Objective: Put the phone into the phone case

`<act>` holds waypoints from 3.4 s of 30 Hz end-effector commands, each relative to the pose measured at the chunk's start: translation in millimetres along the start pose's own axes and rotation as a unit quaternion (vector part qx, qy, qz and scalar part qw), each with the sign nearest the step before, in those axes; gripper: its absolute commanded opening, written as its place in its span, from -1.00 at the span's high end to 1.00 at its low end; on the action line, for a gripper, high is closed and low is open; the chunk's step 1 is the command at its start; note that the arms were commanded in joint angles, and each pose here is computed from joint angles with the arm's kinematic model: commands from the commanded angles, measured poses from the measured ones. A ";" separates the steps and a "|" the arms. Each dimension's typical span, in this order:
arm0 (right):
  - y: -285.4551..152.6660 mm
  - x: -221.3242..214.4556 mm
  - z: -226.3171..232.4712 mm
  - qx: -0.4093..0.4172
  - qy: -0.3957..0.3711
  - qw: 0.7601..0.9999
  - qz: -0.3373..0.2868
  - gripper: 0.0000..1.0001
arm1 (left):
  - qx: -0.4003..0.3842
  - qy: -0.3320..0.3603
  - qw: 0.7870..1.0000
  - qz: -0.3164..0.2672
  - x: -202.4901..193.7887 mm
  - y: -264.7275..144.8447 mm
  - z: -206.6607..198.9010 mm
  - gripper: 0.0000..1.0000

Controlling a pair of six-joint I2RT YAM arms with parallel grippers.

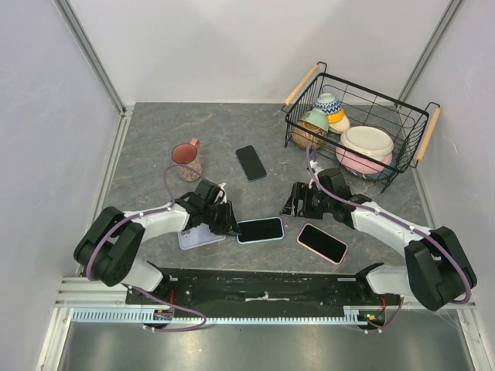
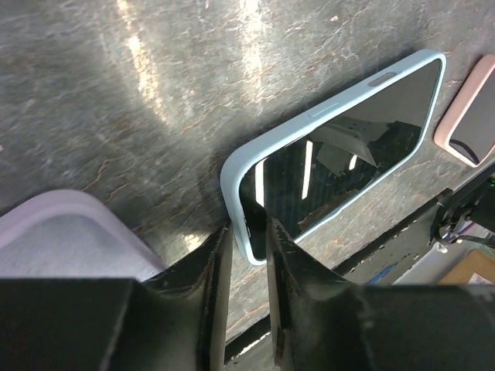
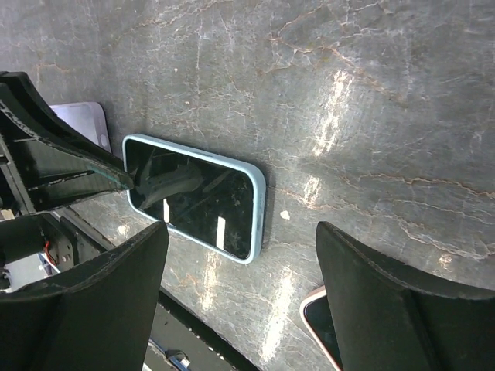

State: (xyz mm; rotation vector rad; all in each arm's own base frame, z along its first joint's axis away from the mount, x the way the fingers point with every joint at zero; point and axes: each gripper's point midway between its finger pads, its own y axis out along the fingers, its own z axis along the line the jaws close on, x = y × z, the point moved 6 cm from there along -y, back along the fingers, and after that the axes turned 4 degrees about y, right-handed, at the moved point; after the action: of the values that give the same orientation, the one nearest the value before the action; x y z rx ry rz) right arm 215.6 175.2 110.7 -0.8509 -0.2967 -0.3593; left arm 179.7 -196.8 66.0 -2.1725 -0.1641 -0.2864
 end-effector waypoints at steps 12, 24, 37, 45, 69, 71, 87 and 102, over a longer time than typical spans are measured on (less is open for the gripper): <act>-17.2 12.8 6.8 0.028 -0.008 0.999 -0.034 -0.68 | -0.133 0.040 0.990 -0.004 41.4 34.1 -75.8 0.50; -25.8 13.9 -1.0 0.016 -0.009 0.999 -0.043 -0.69 | -0.183 0.056 0.981 0.016 53.1 68.8 -129.3 0.54; -32.5 14.5 -3.0 0.008 -0.015 0.999 -0.045 -0.70 | -0.112 0.112 0.985 -0.068 66.8 31.2 -127.7 0.08; -33.3 14.3 -2.4 0.009 -0.021 0.999 -0.039 -0.71 | 0.055 0.132 0.971 -0.191 68.5 -30.3 -82.4 -0.09; 19.7 -6.1 35.8 0.012 -0.100 0.994 0.048 -0.68 | 0.026 0.094 0.901 -0.422 34.6 -184.4 -58.8 -0.30; 30.5 -4.2 43.3 0.010 -0.107 0.993 0.055 -0.66 | 0.018 0.097 0.900 -0.425 34.1 -189.8 -62.0 -0.29; 129.5 -29.2 128.3 0.039 -0.178 0.973 0.140 -0.13 | -0.020 0.073 0.895 -0.440 25.1 -205.3 -64.2 -0.29; 169.9 -59.6 138.1 -0.002 -0.193 0.967 0.168 0.31 | -0.011 0.068 0.894 -0.443 21.6 -207.7 -58.1 -0.30</act>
State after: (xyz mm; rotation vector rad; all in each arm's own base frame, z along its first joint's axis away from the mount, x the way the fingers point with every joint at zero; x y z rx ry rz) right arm 223.5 391.4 70.3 -0.8950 -0.4987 0.1255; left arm 146.4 -127.3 257.4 -1.9493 -1.0256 -0.9599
